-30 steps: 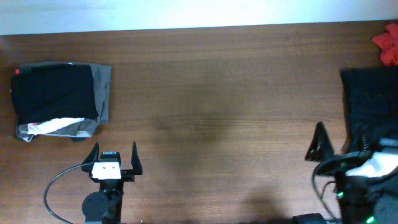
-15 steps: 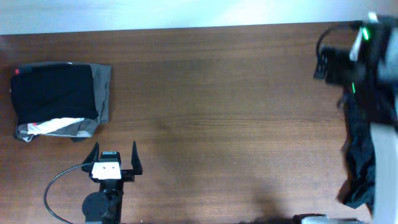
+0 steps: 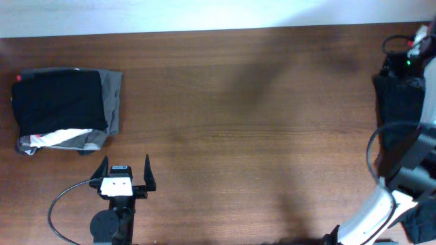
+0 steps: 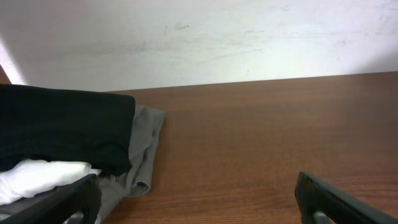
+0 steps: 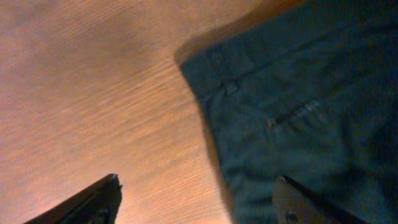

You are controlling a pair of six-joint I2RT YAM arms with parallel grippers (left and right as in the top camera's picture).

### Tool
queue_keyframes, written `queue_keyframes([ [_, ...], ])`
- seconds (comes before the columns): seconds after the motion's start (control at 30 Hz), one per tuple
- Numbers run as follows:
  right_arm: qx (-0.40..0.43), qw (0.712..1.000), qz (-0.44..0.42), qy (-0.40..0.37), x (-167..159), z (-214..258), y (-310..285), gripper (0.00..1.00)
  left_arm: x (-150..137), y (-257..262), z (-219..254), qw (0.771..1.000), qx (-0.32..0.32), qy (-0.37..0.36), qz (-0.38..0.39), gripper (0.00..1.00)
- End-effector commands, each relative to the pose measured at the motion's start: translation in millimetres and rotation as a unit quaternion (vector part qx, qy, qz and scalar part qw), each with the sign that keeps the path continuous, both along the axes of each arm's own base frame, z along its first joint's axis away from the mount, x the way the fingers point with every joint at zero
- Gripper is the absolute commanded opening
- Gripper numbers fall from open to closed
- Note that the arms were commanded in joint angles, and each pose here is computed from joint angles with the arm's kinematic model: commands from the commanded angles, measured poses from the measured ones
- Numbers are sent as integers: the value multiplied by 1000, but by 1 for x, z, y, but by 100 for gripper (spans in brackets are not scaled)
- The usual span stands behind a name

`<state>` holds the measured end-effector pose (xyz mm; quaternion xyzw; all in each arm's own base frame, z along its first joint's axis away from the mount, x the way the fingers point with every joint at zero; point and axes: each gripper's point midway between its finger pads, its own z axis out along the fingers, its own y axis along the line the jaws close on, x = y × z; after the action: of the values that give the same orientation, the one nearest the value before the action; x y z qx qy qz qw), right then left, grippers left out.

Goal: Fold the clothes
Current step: 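Reach the right gripper to the black garment at the right edge, then grasp the black shorts with the right gripper and drag them to table center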

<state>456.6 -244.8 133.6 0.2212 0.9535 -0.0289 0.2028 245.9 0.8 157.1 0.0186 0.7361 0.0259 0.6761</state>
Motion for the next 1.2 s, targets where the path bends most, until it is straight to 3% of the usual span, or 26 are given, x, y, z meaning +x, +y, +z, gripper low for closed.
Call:
queue_keyframes([
  [0.0,58,998,31,-22,15,-28,1,80,0,-3,-1,1000,5,-2,-10,99],
  [0.2,64,998,27,0,22,-91,-17,85,0,-3,-1,1000,5,-2,-10,99],
  [0.47,71,997,26,12,23,-117,-17,82,0,-3,-1,1000,5,-2,-10,99],
  [0.57,69,997,24,16,22,-119,-18,73,0,-3,-1,1000,5,-2,-10,99],
  [0.67,71,997,24,21,19,-123,-17,55,0,-3,-1,1000,5,-2,-10,99],
  [0.83,78,996,23,32,12,-133,-13,50,0,-3,-1,1000,5,-2,-10,99],
  [1.03,80,995,32,49,10,-142,1,18,0,-3,-1,1000,5,-2,-10,99],
  [1.17,48,995,38,73,11,-144,7,5,0,-3,-1,1000,5,-2,-10,99],
])
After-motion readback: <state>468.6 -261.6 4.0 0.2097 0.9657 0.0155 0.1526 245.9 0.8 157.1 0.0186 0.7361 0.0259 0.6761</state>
